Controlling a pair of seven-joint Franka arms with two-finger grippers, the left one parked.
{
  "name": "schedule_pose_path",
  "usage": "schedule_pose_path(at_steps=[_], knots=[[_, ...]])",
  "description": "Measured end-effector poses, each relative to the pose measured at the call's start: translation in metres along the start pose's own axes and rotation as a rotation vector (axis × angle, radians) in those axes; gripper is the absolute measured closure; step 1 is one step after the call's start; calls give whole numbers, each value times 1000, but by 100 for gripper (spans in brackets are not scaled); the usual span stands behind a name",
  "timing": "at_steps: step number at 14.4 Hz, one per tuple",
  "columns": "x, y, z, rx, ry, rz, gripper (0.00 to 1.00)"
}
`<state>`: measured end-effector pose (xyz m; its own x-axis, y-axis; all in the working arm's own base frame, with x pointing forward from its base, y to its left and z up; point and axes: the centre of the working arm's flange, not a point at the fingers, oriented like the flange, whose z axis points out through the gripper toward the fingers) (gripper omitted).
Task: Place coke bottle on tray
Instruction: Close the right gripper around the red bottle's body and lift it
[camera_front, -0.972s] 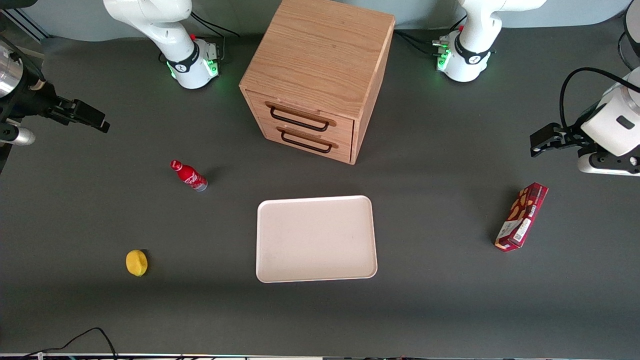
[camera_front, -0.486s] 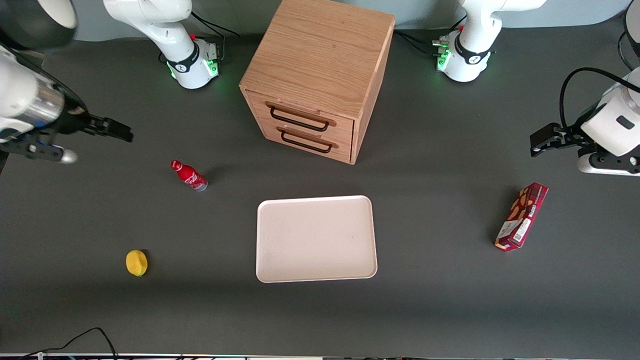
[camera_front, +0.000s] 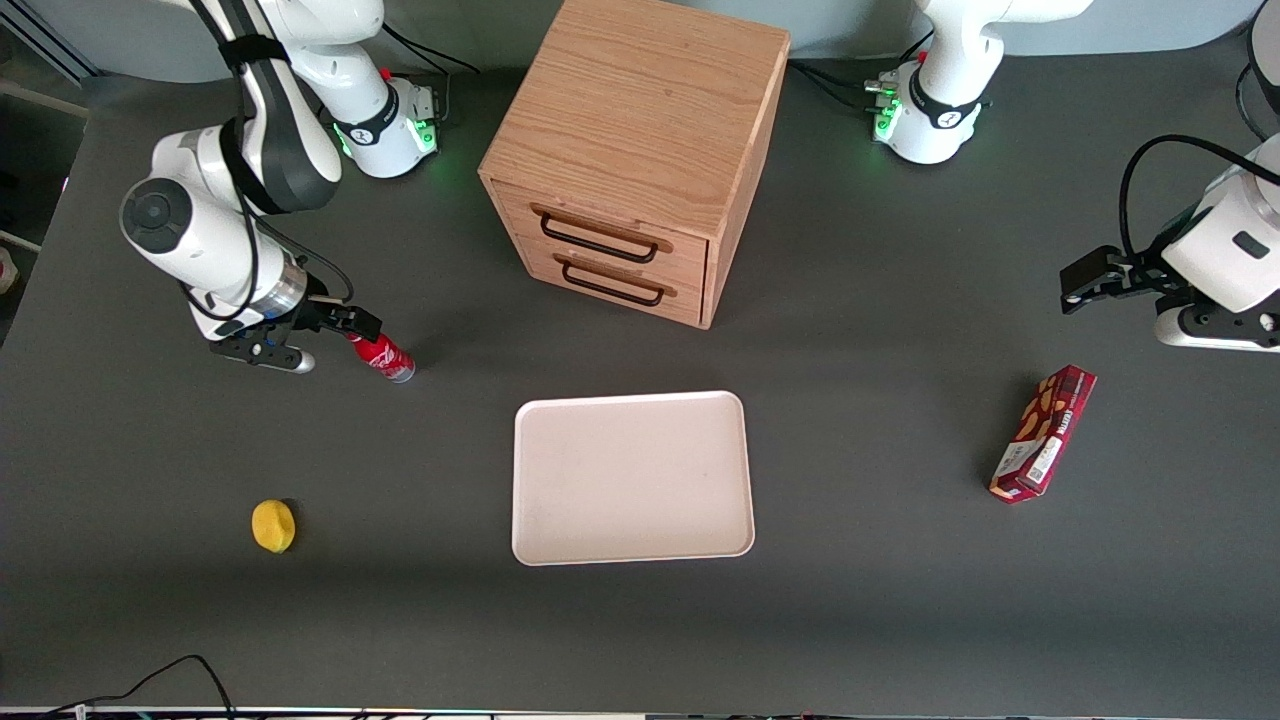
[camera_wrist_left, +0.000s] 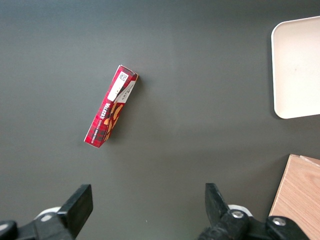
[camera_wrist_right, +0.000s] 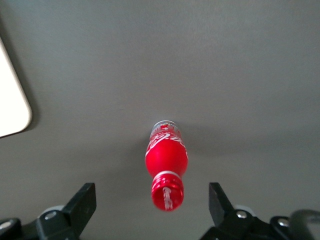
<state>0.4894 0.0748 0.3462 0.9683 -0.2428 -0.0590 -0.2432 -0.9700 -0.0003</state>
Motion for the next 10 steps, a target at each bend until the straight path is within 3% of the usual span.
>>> schedule_pose_path(at_steps=[3,8,9,10], knots=[[-5,3,16,8,24,2,4],[-12,-4,22,4,19,-17,60],[-13,-6,22,5,20,-22,68],[-14,-8,22,4,21,-27,68]])
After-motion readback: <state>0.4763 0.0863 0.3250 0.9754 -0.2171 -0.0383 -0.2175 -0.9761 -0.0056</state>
